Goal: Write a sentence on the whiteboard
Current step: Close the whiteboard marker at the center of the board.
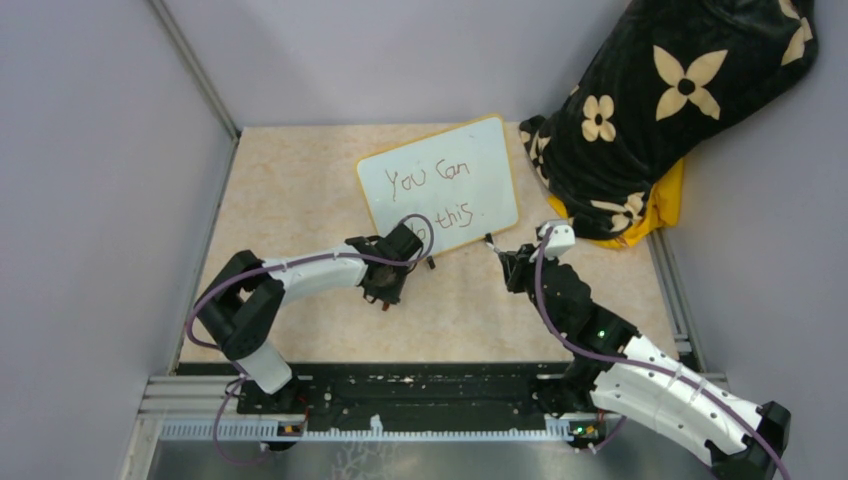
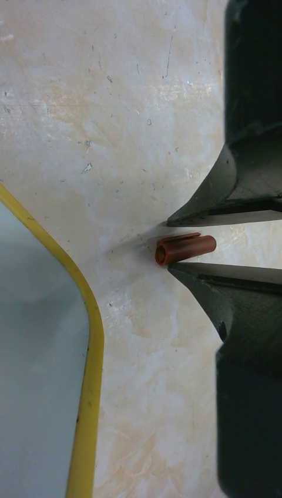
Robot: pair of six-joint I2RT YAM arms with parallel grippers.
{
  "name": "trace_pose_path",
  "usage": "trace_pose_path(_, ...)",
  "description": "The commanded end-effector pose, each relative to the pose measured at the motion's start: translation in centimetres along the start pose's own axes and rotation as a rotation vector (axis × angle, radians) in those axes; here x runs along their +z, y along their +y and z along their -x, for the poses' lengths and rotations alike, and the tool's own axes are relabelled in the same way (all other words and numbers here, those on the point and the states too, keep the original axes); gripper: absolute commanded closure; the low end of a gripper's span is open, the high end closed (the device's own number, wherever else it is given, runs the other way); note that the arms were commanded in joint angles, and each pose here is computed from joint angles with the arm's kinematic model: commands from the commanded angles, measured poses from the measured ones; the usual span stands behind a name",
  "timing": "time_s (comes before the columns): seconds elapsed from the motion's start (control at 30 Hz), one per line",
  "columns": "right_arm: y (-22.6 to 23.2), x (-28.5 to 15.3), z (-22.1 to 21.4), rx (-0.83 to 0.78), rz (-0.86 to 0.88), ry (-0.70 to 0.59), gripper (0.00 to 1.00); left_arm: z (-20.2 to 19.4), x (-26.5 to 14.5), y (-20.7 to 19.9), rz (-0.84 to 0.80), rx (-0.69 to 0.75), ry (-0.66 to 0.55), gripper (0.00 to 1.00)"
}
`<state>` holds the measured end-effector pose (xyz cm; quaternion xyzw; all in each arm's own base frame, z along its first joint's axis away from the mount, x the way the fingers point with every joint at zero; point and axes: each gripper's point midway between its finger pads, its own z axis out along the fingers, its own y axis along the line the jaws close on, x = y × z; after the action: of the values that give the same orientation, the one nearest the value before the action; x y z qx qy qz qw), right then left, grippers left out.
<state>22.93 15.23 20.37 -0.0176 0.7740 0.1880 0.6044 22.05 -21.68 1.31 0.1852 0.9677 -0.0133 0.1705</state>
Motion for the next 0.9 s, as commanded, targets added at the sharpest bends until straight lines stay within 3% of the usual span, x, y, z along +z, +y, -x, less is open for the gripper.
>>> trace_pose_path(0.0, 0.5, -0.2, 1.8, 0.03, 0.009, -0.055, 1.0, -4.7, 2.1, 0.5, 0.03, 0.02, 0.157, 0.67)
trace_pose_path(0.43, 0.6, -0.3, 2.0, 0.031, 0.011, -0.054, 1.0, -5.4, 2.2, 0.7, 0.031, 0.016, 0.169, 0.78)
trace_pose_path(0.7, 0.7, -0.3, 2.1, 0.033, 0.014, -0.055, 1.0, -5.2, 1.9, 0.8, 0.036, -0.01, 0.143, 1.0)
trace_pose_path(0.87, 0.7, -0.3, 2.2, 0.031, 0.015, -0.055, 1.0, -4.0, 1.0, 0.8, 0.035, -0.035, 0.085, 1.0)
